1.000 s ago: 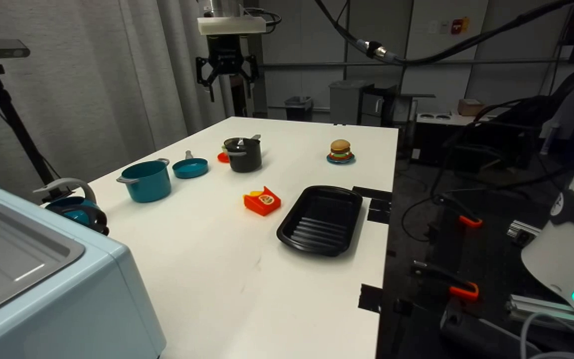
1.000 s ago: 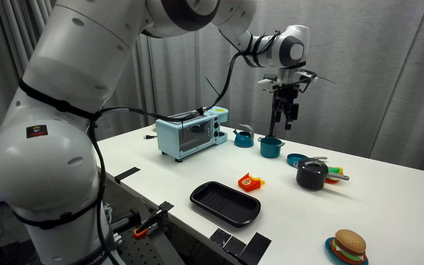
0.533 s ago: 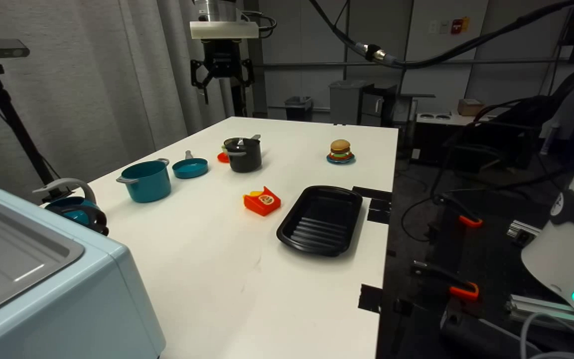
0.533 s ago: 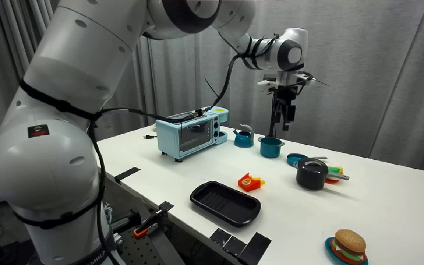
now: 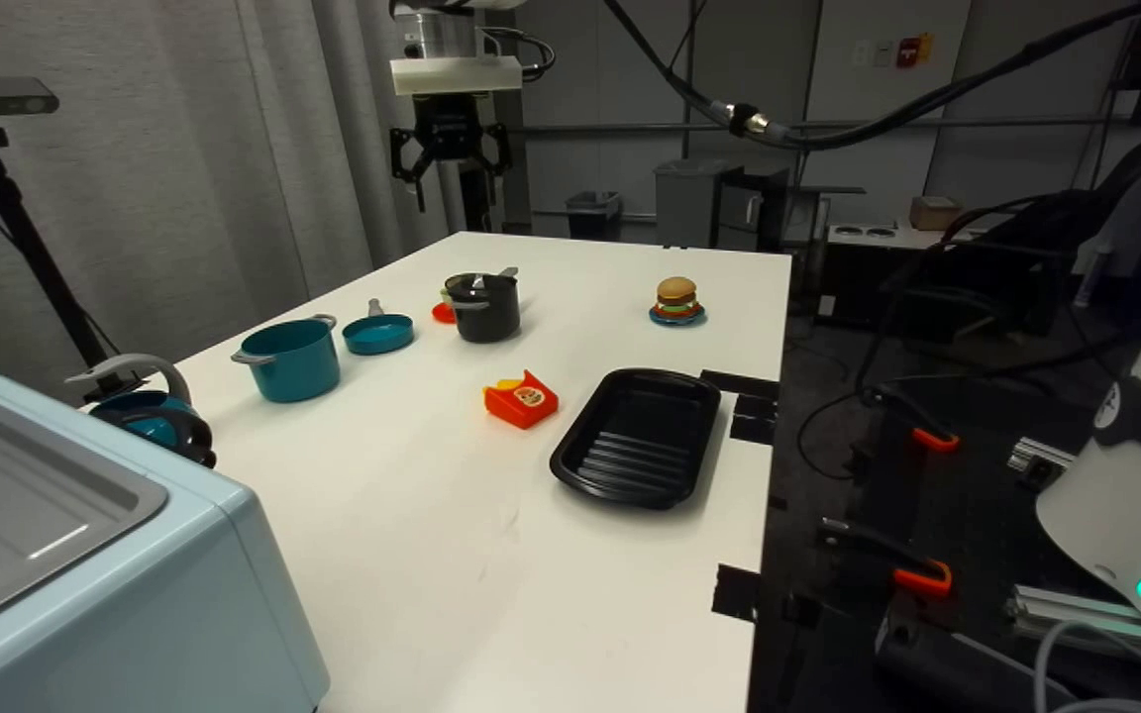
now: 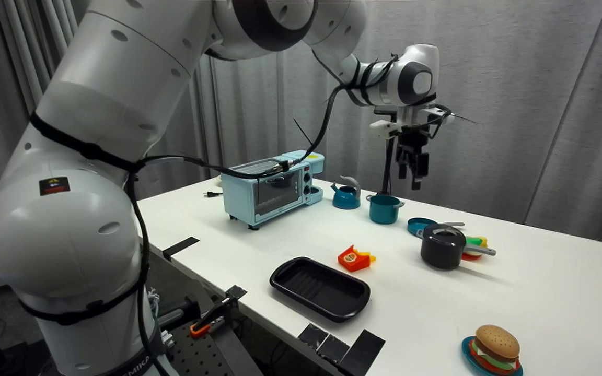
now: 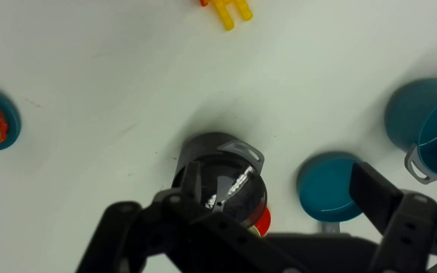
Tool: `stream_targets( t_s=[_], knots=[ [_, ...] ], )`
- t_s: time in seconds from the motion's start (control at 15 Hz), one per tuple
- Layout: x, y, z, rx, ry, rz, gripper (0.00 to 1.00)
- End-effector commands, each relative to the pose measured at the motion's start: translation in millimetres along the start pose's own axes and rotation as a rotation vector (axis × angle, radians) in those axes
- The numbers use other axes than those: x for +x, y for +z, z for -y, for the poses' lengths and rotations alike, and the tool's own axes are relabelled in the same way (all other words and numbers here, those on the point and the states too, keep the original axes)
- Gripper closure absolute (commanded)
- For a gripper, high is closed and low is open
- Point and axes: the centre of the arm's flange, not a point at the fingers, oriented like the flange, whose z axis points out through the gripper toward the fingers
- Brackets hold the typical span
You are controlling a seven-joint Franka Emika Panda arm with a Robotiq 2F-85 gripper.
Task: Move the lid from the black pot to the pan
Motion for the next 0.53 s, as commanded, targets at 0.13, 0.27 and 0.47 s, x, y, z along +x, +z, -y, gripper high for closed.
stream_targets(
  t_s=[0.13,0.27,0.47],
  knots=[
    [22.7,40.6,-1.4,0.014,-0.005,-0.118,0.0],
    [23.8,57.7,1.9,0.028,0.008,-0.141,0.0],
    [22.0,80.8,11.7,0.041,0.016,-0.163,0.0]
  ],
)
